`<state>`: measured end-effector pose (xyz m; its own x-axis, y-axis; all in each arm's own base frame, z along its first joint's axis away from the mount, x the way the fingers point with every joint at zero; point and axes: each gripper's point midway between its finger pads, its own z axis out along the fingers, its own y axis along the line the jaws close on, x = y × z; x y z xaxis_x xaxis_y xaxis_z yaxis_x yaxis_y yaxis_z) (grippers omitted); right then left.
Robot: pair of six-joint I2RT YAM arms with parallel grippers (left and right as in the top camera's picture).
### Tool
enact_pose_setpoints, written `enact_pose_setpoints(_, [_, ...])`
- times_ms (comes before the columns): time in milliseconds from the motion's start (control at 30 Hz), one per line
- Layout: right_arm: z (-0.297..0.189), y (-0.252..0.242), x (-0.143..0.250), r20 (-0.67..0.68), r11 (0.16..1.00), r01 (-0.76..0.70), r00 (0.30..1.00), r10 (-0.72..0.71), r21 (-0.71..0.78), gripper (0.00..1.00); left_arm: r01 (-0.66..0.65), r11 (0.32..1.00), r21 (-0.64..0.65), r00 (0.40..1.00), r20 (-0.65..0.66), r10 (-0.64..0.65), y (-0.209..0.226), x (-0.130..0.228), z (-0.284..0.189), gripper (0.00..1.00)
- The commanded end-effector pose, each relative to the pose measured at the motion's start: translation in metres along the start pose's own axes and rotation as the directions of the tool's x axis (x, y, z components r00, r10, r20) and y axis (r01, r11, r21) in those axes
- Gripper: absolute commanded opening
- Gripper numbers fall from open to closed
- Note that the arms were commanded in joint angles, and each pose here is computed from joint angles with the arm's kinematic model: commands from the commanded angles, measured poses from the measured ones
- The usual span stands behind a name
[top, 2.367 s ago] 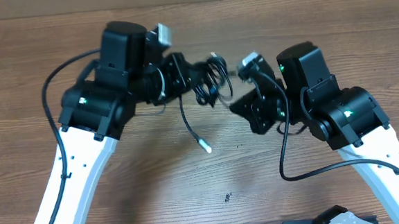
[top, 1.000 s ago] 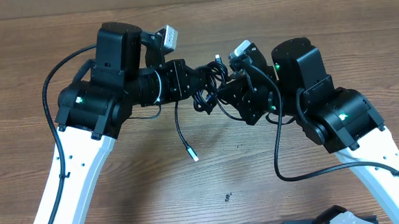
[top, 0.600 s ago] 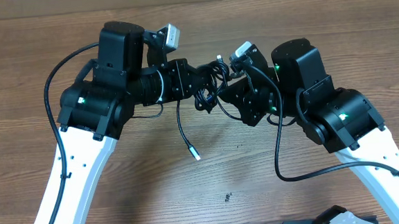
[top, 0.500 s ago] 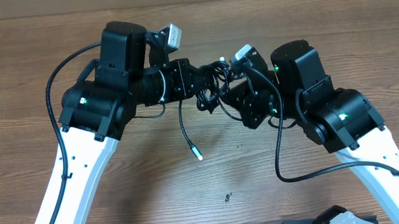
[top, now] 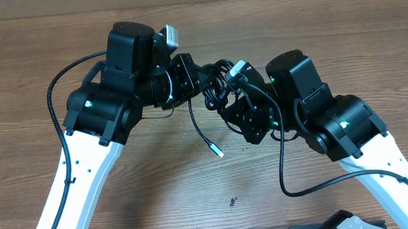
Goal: Untangle cables
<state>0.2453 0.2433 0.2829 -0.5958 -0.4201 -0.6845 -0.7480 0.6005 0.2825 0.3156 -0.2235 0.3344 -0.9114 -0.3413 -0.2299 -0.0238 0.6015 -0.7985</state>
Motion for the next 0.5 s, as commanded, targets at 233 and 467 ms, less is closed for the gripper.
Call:
enact_pose_setpoints(233, [-0.003,-0.033,0.002,0.003,0.974,-0.067,0.998,0.068,0.217,0.13,-0.300,0.954,0.014,0.952,0.068,0.299,-0.014,-0.009,-0.015,0.04])
enact_pose_setpoints(467, [-0.017,-0.049,-0.001,0.038,0.941,-0.067,0.998,0.057,0.332,0.15,-0.500,0.865,-0.051,0.861,0.084,0.502,-0.008,-0.015,-0.015,0.04])
